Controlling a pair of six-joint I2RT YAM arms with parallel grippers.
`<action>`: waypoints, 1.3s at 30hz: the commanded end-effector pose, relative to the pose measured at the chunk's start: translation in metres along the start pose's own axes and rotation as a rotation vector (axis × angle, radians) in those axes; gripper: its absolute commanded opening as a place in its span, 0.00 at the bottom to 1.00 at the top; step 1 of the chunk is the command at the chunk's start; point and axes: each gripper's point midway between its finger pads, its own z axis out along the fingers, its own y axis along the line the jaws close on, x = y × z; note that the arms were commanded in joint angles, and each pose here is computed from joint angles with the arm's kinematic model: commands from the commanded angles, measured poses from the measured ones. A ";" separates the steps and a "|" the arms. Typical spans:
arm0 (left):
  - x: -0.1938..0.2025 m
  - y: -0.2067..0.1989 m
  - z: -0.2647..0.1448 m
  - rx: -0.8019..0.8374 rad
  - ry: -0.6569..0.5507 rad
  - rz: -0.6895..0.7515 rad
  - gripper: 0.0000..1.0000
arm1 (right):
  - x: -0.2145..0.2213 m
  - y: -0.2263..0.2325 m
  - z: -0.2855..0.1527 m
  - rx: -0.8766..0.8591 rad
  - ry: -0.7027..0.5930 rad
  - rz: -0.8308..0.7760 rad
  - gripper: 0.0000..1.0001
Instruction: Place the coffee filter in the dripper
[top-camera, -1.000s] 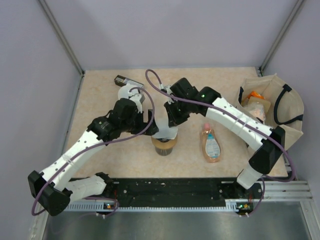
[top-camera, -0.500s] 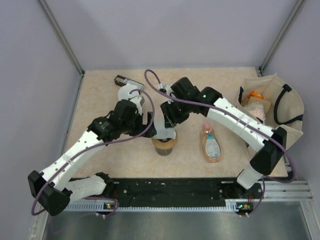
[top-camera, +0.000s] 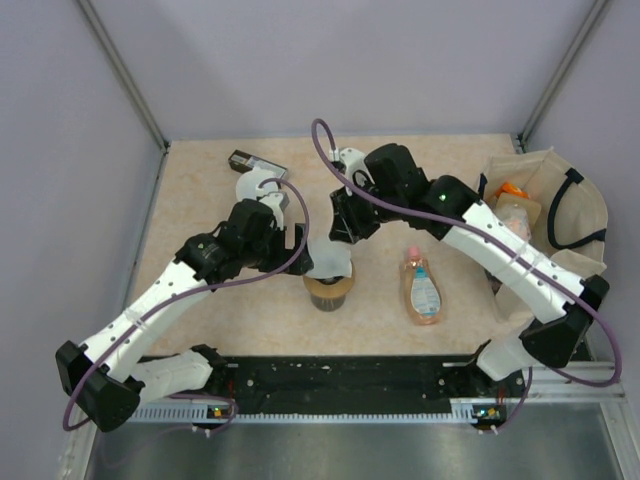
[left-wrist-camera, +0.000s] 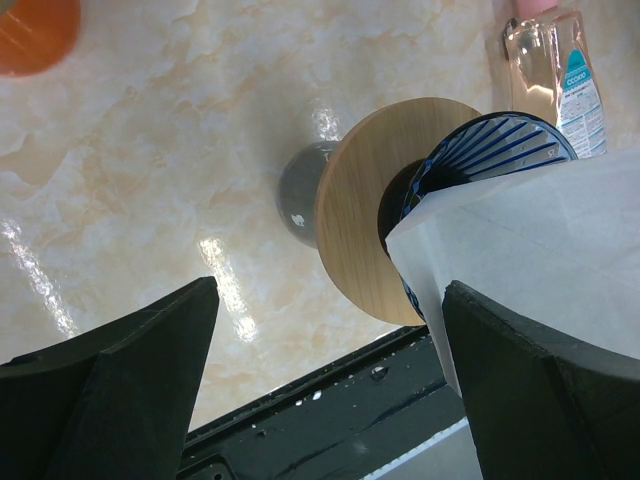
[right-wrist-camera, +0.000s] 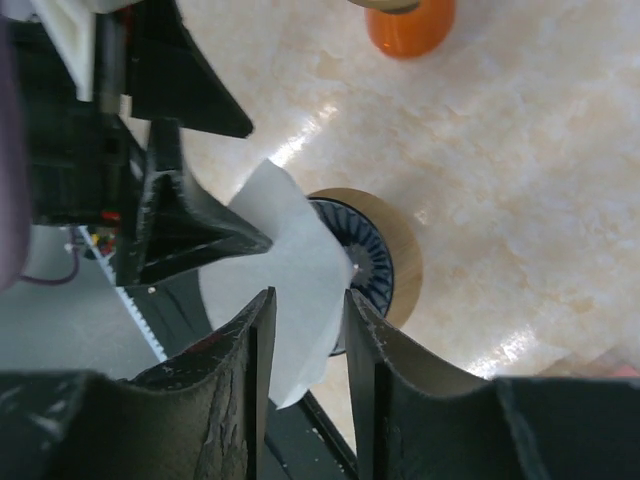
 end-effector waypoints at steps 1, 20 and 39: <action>-0.019 -0.010 -0.011 0.039 -0.082 0.018 0.99 | -0.031 0.039 -0.024 -0.187 -0.124 -0.077 0.29; -0.013 -0.008 -0.006 0.034 -0.067 0.004 0.99 | 0.044 0.017 0.054 -0.117 0.171 0.023 0.13; -0.009 -0.002 -0.005 0.018 -0.088 -0.020 0.99 | 0.077 0.011 0.078 0.034 0.292 0.001 0.13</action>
